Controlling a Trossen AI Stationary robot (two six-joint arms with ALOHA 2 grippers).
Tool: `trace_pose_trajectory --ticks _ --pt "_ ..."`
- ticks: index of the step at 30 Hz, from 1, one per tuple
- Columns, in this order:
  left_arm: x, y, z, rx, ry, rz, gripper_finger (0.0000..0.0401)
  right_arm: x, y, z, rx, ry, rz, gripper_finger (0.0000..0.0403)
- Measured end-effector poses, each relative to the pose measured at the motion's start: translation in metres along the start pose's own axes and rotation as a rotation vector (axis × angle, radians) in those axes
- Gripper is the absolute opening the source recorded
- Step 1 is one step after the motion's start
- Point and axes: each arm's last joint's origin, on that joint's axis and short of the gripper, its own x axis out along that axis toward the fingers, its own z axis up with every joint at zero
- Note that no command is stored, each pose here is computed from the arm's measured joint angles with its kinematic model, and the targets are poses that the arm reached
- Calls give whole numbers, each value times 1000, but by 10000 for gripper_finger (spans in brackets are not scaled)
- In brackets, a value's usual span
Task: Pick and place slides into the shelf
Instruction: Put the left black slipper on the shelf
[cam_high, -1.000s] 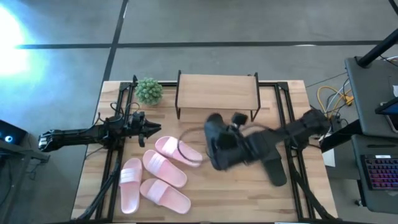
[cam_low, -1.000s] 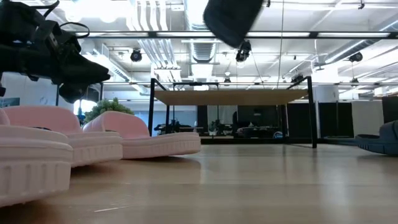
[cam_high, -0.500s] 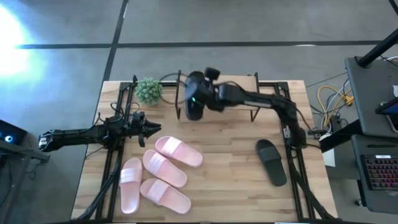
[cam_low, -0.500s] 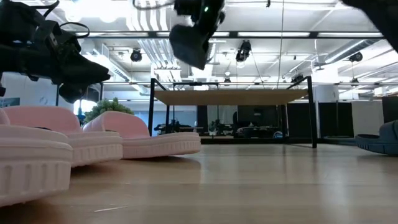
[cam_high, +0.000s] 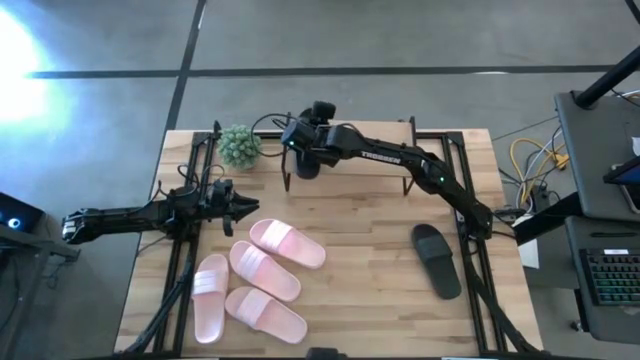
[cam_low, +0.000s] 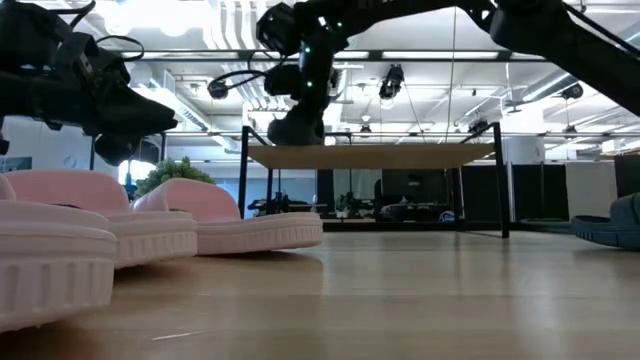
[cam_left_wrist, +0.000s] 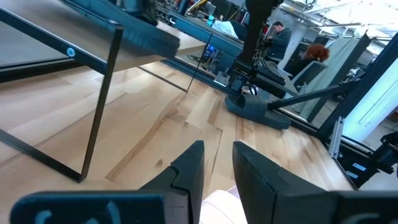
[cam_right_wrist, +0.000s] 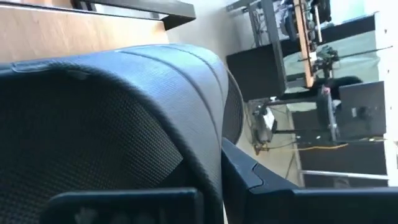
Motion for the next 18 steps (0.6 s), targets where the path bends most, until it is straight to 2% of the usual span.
trace_pose_trajectory --ticks 4,12,18 --pt "0 0 0 0 0 0 70 3 -5 5 50 -48 1 13" --pt "0 0 0 0 0 0 70 7 -2 4 109 -54 52 16" --pt "0 0 0 0 0 0 70 7 -2 2 123 -43 69 71"
